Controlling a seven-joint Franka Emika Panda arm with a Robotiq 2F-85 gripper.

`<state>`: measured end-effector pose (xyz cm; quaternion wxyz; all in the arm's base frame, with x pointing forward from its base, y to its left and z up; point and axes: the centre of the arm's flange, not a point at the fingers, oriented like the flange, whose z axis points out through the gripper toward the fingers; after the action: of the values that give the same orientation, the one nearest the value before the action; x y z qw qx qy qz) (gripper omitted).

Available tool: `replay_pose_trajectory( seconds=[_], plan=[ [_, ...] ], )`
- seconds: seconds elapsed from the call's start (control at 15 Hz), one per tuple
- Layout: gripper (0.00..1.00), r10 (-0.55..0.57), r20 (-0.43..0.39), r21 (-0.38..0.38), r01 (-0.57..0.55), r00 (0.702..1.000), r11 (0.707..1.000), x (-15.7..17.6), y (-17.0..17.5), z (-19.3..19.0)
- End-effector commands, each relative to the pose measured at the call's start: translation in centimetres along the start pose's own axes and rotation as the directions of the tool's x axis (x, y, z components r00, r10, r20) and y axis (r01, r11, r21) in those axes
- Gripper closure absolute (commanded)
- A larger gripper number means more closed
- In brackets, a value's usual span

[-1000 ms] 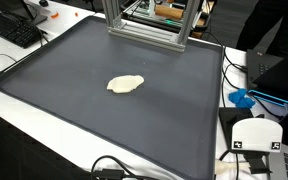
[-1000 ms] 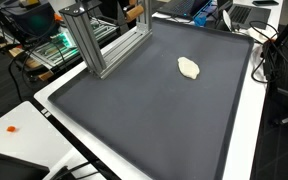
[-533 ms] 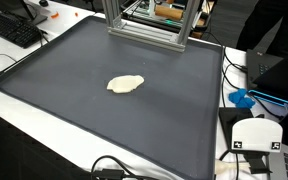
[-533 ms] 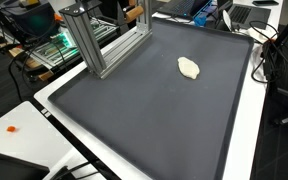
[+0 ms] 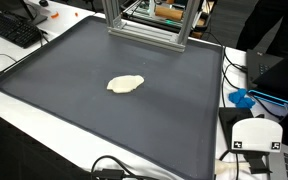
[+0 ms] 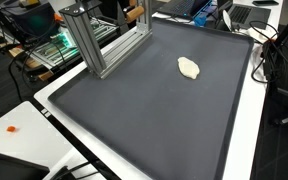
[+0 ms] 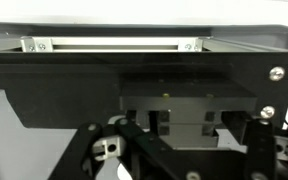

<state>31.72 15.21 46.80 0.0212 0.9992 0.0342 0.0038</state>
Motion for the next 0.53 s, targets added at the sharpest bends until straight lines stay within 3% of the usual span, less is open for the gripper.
replay_pose_trajectory(
  seconds=[0.0,0.47],
  plan=[
    [0.00,0.020,-0.005,0.014,-0.020,1.000,1.000,-0.5,0.2,-0.6],
    [0.00,0.030,-0.037,0.047,-0.028,0.999,0.998,3.1,1.2,-3.5]
  ],
)
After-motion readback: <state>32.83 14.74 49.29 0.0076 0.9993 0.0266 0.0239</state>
